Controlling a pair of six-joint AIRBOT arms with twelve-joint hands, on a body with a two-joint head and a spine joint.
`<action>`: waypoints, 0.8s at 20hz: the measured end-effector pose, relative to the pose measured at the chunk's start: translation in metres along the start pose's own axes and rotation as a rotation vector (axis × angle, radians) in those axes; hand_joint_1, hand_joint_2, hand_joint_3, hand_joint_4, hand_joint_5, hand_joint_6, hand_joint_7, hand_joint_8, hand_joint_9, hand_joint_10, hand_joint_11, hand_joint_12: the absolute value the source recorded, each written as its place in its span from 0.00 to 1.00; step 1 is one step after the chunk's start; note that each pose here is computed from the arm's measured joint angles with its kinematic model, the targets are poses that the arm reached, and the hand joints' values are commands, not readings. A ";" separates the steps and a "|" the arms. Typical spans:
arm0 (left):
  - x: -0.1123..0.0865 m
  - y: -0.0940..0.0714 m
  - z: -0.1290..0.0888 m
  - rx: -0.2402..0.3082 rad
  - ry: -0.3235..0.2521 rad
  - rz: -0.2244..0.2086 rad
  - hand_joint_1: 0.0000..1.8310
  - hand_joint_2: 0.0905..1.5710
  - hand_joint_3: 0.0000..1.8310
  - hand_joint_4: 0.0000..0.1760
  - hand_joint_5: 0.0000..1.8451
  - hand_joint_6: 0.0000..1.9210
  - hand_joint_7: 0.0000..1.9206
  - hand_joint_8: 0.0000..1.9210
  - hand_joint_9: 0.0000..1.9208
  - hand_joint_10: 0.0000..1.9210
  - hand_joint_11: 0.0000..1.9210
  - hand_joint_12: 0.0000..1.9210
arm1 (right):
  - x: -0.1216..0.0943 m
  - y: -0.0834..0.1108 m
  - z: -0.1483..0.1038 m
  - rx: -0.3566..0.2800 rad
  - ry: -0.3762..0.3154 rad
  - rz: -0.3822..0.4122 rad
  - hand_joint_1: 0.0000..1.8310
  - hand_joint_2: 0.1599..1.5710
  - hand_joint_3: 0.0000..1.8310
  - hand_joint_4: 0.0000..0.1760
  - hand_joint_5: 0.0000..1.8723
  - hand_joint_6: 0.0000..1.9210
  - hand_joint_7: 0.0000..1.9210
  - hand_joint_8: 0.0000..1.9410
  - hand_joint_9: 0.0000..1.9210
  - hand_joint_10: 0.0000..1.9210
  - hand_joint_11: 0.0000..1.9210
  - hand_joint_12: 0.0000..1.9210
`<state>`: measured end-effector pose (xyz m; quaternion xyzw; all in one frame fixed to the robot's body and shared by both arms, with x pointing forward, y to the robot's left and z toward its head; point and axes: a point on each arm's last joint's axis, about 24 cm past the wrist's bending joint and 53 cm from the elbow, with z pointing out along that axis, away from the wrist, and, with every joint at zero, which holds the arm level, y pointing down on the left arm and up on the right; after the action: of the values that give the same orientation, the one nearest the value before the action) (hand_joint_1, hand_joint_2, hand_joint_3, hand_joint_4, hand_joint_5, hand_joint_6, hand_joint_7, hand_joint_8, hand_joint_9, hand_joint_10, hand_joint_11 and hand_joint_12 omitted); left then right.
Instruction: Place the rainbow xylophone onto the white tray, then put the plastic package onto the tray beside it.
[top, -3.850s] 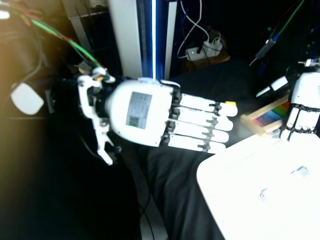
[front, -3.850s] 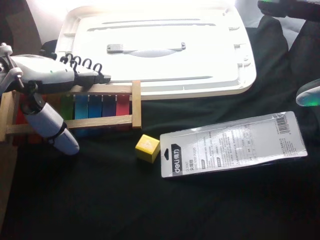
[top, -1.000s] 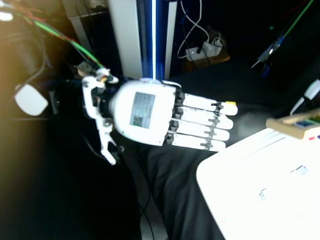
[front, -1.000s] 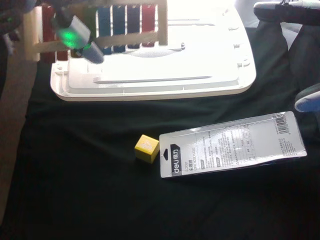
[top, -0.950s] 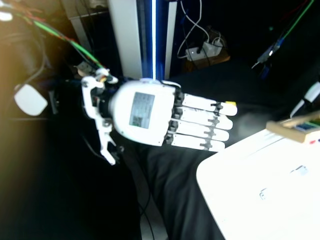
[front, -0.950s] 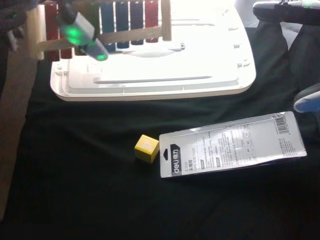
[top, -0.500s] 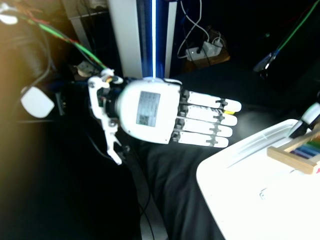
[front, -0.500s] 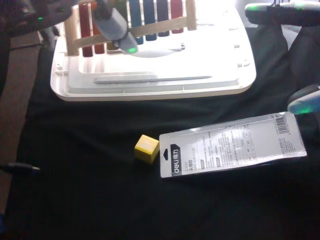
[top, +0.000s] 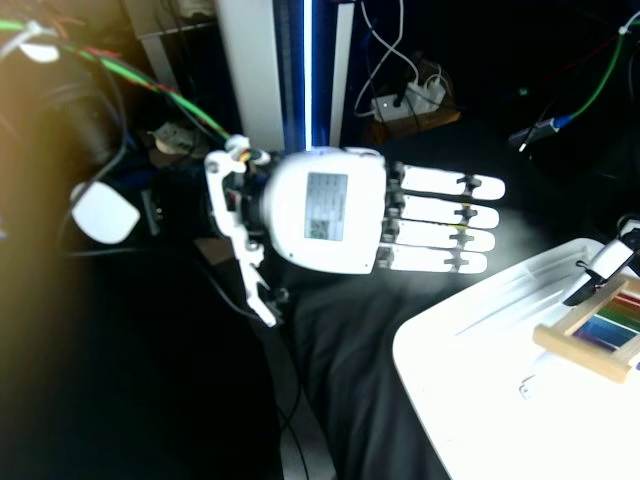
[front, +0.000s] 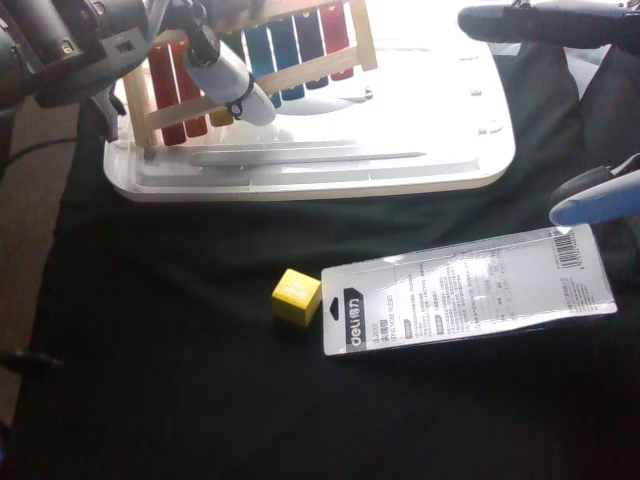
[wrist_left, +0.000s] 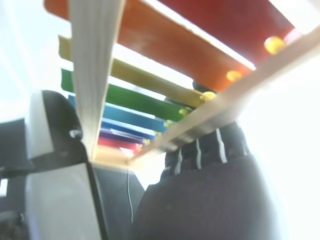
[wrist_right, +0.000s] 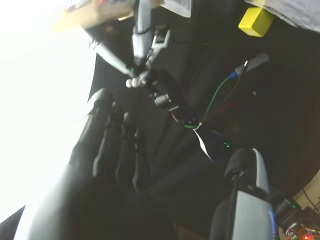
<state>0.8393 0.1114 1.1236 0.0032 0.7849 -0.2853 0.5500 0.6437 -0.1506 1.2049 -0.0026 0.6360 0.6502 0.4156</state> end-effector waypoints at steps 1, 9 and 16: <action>0.002 0.001 0.001 0.001 0.000 -0.004 0.67 0.63 0.00 0.19 0.07 0.83 0.12 0.86 0.16 0.91 0.17 0.94 | 0.000 0.000 0.000 0.000 0.000 0.000 0.45 0.47 0.00 0.19 0.13 0.00 0.16 0.00 0.17 0.00 0.17 0.04; 0.017 0.008 0.005 -0.023 0.018 -0.024 0.53 0.55 0.00 0.00 0.20 0.00 0.25 0.00 0.27 0.01 0.08 0.35 | 0.001 0.002 0.002 -0.005 0.008 -0.001 0.46 0.48 0.00 0.16 0.14 0.00 0.15 0.00 0.16 0.00 0.18 0.03; 0.020 0.003 0.009 -0.016 0.020 -0.031 0.51 0.49 0.00 0.00 0.12 0.00 0.12 0.00 0.12 0.00 0.05 0.17 | 0.001 0.004 0.002 -0.012 0.011 -0.002 0.46 0.48 0.00 0.16 0.14 0.00 0.16 0.00 0.16 0.00 0.16 0.03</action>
<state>0.8400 0.1033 1.1028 -0.0107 0.7926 -0.2875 0.5376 0.6419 -0.1473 1.2080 -0.0095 0.6343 0.6536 0.4128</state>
